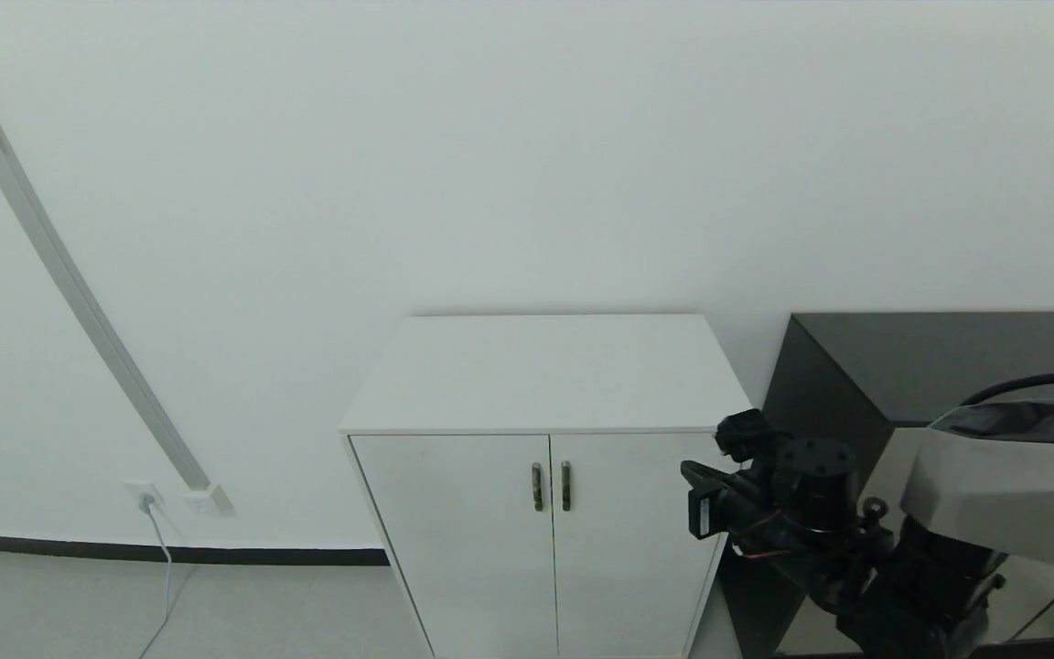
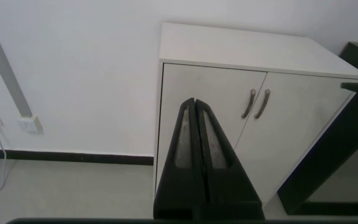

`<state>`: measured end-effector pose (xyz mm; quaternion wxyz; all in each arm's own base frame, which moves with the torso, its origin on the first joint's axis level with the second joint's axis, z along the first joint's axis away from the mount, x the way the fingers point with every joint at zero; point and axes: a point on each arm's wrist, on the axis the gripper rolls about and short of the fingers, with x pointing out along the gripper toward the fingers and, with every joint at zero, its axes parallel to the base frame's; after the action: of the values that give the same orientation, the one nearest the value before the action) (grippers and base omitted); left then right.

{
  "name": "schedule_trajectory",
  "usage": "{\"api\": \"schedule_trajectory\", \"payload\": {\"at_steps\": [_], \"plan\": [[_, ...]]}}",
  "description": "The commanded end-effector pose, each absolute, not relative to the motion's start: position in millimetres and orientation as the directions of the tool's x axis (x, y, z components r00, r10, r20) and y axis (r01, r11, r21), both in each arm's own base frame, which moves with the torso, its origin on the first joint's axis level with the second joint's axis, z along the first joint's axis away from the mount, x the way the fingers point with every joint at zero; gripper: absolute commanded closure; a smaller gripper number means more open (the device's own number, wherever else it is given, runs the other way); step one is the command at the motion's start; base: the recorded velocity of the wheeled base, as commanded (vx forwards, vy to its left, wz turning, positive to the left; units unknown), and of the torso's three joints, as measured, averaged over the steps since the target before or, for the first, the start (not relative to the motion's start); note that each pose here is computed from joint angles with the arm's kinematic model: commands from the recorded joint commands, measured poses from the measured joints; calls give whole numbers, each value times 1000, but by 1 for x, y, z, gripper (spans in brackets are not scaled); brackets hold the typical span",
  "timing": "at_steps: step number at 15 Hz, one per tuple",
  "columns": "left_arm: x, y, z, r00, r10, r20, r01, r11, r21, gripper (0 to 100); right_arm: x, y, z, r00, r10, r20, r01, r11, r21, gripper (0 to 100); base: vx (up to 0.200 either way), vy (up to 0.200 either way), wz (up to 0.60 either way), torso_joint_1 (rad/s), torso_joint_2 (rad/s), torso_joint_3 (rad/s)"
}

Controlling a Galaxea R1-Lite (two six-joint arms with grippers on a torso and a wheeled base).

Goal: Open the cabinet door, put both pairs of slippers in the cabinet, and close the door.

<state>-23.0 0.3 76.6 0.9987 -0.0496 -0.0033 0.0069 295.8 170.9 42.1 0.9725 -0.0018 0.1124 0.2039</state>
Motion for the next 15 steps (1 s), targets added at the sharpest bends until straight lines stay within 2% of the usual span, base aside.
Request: {"api": "schedule_trajectory", "payload": {"at_steps": [1,2,4,7,12,15], "plan": [[-23,0,77,1000,15,5,-15,995,-100,100,271,143,76,914,365,-174,-364,931,44,100,0,0,0,0,0,0],[-23,0,77,1000,15,5,-15,995,-100,100,263,135,82,920,353,-170,-352,935,38,100,0,0,0,0,0,0],[-23,0,77,1000,15,5,-15,995,-101,100,237,106,91,958,219,-183,-228,973,-27,100,0,0,0,0,0,0],[-23,0,77,1000,15,5,-15,995,-101,100,205,76,90,963,141,-229,-161,984,-71,100,0,0,0,0,0,0],[-23,0,77,1000,15,6,-15,995,-101,100,169,43,103,975,48,-218,-71,993,-99,100,0,0,0,0,0,0],[-23,0,77,1000,15,5,-15,995,-100,100,149,36,113,975,50,-217,-76,991,-113,100,0,0,0,0,0,0]]}}
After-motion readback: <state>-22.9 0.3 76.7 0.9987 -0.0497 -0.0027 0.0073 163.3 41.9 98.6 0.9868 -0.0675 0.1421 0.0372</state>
